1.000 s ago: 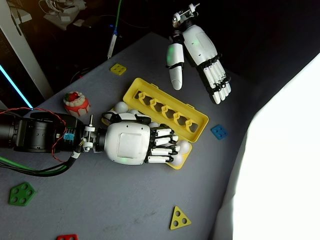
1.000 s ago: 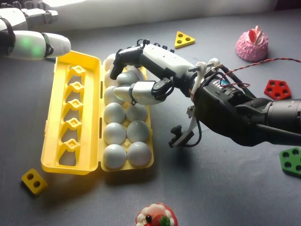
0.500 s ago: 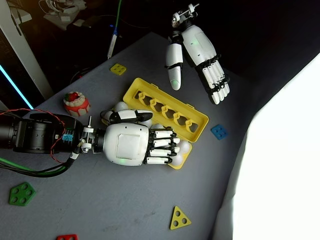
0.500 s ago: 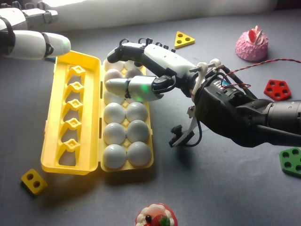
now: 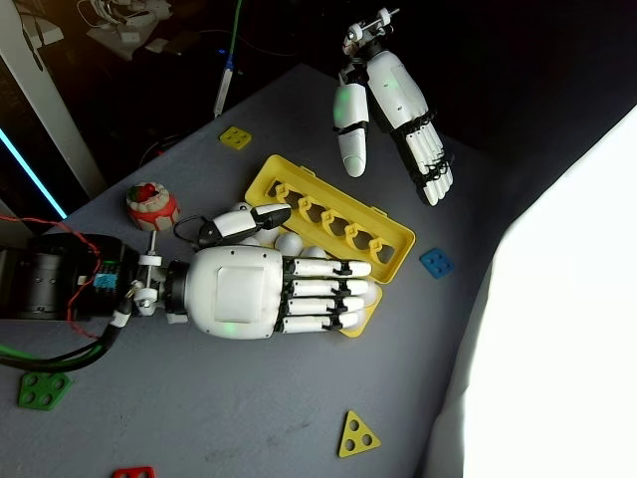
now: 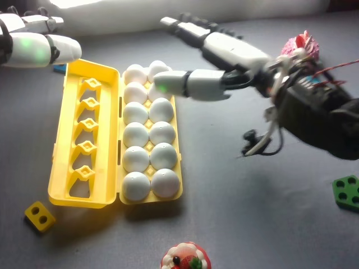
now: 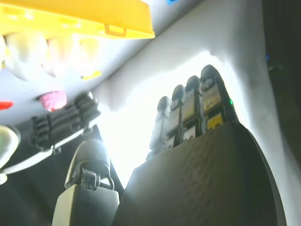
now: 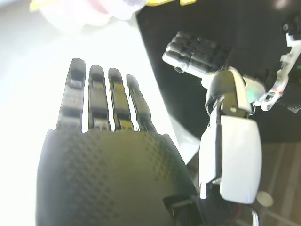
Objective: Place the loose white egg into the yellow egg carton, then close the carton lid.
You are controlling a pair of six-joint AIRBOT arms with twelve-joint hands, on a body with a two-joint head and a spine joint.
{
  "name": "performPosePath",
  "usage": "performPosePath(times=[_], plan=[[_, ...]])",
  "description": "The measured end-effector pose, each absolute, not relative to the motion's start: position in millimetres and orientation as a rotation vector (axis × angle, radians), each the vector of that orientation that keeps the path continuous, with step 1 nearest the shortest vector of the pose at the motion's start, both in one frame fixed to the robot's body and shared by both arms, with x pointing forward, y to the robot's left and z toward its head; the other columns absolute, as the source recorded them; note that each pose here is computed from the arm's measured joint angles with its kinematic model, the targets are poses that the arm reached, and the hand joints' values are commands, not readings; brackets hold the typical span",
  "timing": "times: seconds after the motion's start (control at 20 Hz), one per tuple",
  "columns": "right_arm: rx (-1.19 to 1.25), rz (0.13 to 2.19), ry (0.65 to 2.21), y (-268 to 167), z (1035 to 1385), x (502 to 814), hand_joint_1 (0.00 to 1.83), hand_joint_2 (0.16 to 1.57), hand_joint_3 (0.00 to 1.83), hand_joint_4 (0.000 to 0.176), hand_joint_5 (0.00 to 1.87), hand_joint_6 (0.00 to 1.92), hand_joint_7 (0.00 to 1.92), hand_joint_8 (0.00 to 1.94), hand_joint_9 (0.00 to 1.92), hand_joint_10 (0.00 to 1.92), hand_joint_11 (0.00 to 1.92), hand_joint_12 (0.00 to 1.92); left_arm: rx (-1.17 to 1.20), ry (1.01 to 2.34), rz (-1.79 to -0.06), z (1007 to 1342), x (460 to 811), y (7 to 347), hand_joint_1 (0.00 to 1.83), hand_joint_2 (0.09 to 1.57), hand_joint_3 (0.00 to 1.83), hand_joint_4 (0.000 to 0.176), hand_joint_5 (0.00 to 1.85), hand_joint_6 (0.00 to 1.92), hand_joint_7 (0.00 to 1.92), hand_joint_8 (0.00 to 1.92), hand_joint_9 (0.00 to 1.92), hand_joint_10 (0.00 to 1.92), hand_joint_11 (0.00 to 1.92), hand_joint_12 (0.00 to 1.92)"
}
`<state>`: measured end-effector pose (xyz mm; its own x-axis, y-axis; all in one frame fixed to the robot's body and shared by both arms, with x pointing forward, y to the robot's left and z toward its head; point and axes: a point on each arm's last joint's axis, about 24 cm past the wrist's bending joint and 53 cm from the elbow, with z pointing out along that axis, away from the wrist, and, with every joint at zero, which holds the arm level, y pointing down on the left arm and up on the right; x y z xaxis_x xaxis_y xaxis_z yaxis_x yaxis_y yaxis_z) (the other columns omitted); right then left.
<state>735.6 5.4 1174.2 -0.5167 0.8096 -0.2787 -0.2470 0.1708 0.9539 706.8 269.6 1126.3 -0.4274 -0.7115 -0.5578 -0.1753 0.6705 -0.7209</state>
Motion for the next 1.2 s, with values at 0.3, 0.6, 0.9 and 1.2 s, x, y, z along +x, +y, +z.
performPosePath(times=[0.3,0.6,0.9,1.2], plan=[[0.387,1.373,1.655,-32,1176,711,0.47,1.05,0.00,0.000,0.04,0.03,0.08,0.01,0.00,0.06,0.03,0.02,-0.872,1.980,-0.777,1105,699,280,0.01,1.30,0.00,0.021,0.04,0.01,0.05,0.01,0.01,0.01,0.00,0.14],[0.360,1.243,1.723,-94,1182,694,0.45,1.05,0.00,0.000,0.05,0.01,0.05,0.00,0.01,0.00,0.00,0.10,-1.008,1.966,-0.812,1096,697,289,0.01,1.30,0.00,0.019,0.03,0.01,0.03,0.01,0.00,0.00,0.00,0.02],[0.271,1.171,1.751,-116,1193,672,0.42,1.05,0.00,0.000,0.08,0.02,0.11,0.02,0.06,0.02,0.00,0.00,-1.075,1.987,-0.820,1082,691,293,0.09,1.29,0.00,0.009,0.14,0.02,0.14,0.02,0.09,0.02,0.00,0.39],[0.196,1.067,1.810,-140,1194,654,0.39,1.07,0.01,0.000,0.09,0.02,0.11,0.02,0.07,0.03,0.00,0.00,-1.179,1.979,-0.790,1066,685,309,0.21,1.28,0.00,0.000,0.36,0.03,0.53,0.04,0.47,0.17,0.00,1.29]])
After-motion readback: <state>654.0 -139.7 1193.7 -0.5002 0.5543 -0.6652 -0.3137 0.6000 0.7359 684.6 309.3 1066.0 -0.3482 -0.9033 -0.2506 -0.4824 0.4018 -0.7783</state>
